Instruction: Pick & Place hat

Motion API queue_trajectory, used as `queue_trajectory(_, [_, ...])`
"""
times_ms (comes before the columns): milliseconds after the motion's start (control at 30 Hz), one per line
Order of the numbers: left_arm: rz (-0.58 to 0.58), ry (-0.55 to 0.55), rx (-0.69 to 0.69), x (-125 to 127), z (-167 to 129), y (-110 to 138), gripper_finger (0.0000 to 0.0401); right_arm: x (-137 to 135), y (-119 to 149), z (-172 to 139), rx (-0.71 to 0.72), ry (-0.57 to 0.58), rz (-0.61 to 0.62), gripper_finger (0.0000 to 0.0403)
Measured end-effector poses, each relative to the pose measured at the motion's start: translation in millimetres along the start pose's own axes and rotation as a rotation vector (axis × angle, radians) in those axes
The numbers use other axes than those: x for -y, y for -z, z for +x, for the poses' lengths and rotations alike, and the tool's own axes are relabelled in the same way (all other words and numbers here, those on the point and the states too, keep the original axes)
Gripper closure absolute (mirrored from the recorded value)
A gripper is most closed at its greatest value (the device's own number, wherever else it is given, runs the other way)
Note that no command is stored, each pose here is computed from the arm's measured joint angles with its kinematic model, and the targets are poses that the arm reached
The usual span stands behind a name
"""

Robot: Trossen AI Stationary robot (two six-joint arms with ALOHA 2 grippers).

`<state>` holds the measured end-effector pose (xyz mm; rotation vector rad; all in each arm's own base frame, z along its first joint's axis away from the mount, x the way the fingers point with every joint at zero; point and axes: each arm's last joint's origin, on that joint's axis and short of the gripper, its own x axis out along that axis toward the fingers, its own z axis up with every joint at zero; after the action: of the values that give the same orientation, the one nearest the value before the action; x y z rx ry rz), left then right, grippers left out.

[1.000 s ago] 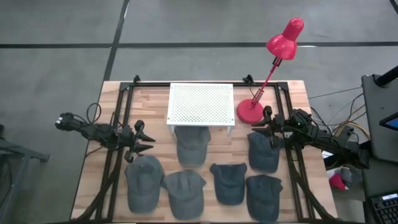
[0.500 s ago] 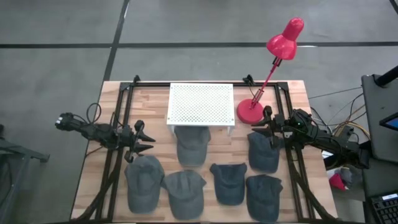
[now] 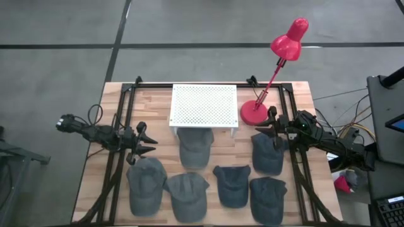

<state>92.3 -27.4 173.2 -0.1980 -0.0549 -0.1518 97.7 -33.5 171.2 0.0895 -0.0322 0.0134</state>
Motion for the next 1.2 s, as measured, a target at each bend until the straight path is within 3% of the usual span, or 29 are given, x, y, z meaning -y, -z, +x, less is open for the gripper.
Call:
queue_trajectory(100, [0.001,-0.008,0.001,0,0,0,0.0272,0,0,0,0.0,-0.001,0.105,0.0322])
queue_trajectory(267, [-0.001,-0.007,0.002,0,0,0,0.0272,0,0,0,0.0,-0.001,0.388,0.0316])
queue_trajectory(467, [-0.085,-0.006,0.002,0,0,0,0.0272,0,0,0,0.0,-0.001,0.576,0.0322])
queue_trajectory(967, [-0.303,-0.003,0.002,0,0,0,0.0272,0,-3,0,0.027,-0.017,0.739,0.0328])
queue_trajectory(1100, [-0.29,-0.003,0.002,0,0,0,0.0272,-5,-17,-1,0.074,-0.128,0.695,0.0331])
queue_trajectory(1200, [-0.271,-0.003,0.002,0,0,0,0.0272,-13,-46,-5,0.119,-0.205,0.636,0.0334])
